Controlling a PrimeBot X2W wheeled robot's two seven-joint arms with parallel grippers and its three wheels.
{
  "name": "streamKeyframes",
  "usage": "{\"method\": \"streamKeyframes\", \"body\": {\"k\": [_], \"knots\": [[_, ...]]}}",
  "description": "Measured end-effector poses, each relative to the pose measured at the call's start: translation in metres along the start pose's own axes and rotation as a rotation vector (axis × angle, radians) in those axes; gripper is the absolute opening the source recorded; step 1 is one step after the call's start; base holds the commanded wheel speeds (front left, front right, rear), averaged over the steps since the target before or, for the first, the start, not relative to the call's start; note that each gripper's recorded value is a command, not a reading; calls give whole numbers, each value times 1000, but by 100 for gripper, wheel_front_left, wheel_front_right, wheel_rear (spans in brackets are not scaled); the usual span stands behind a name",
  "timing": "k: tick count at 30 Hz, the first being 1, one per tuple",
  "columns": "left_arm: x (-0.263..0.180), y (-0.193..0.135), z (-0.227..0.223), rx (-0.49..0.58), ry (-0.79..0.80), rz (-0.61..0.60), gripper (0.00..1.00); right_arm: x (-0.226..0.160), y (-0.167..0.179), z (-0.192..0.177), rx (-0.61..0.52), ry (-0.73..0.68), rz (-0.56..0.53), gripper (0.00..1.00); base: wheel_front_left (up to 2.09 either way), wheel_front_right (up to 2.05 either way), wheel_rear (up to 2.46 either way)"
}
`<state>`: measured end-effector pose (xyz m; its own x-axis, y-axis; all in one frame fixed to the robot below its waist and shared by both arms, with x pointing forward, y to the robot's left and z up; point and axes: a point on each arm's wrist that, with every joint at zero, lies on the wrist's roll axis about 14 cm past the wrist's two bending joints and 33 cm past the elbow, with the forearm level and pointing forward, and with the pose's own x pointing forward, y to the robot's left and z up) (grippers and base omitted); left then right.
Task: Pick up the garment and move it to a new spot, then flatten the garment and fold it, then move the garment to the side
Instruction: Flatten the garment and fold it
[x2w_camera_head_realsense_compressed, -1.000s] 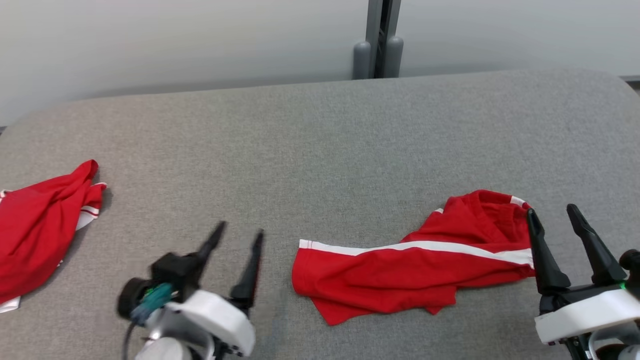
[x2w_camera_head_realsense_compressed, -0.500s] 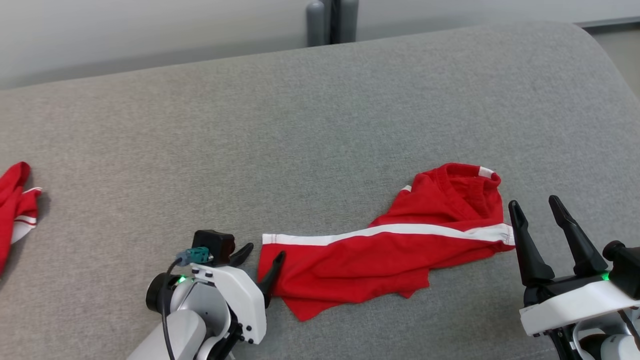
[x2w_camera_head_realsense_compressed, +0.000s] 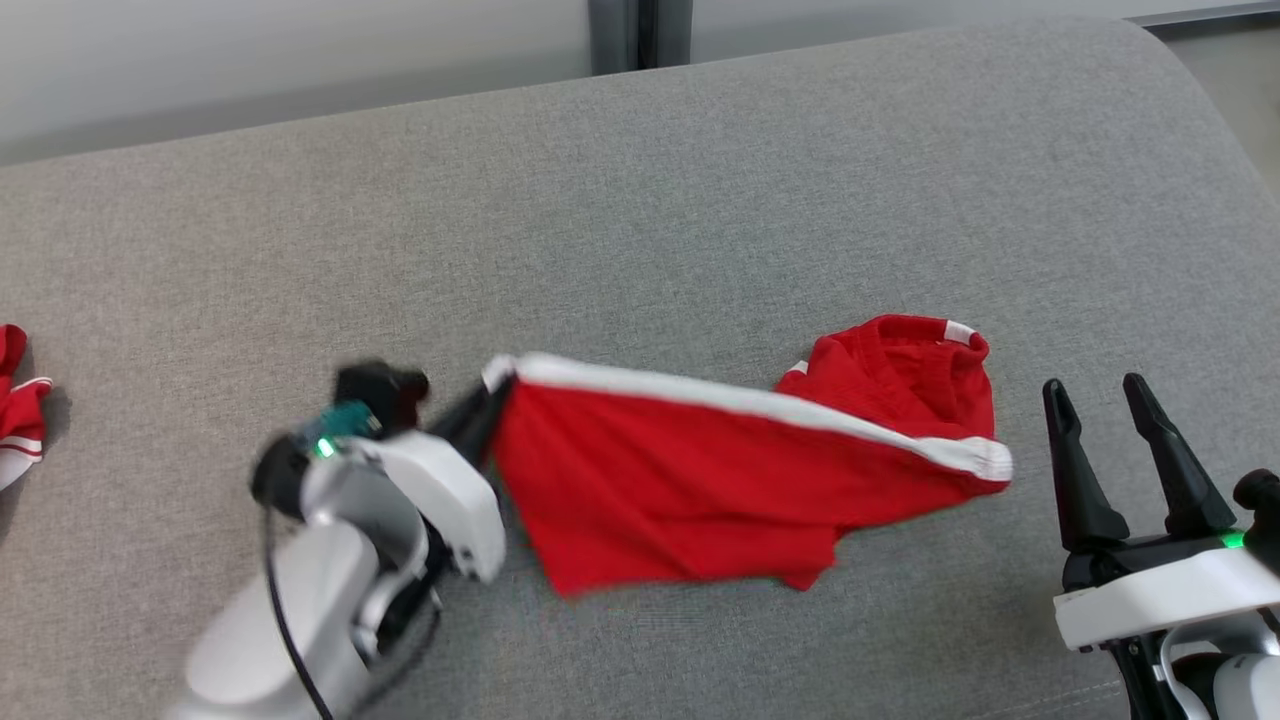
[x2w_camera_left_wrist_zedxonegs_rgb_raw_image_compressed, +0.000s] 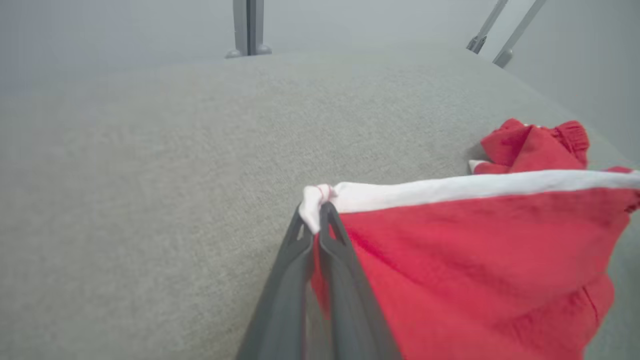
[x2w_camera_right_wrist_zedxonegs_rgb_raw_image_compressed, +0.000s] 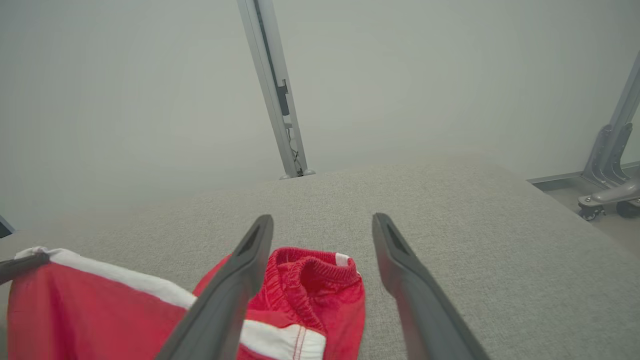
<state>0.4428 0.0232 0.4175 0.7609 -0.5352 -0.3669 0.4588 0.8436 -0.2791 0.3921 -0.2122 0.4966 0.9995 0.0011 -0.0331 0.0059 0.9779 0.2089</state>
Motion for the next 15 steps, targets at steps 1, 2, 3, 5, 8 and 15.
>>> {"method": "streamKeyframes", "body": {"k": [1,2,3,5,8,15], "knots": [[2,5,16,18,-44,8,0,1,0,2,3,-6,0,100,0,0,0],[3,10,32,45,-91,18,0,1,0,3,3,-11,1,100,0,0,0],[4,13,49,68,-138,28,0,1,0,4,5,-12,1,100,0,0,0],[5,19,81,108,-223,39,0,1,0,6,9,-18,1,100,0,0,0],[2,21,116,159,-312,46,0,0,-1,8,11,-25,-2,100,0,0,0],[-17,37,63,110,-197,96,0,1,-1,5,31,-17,-5,100,0,0,0]]}}
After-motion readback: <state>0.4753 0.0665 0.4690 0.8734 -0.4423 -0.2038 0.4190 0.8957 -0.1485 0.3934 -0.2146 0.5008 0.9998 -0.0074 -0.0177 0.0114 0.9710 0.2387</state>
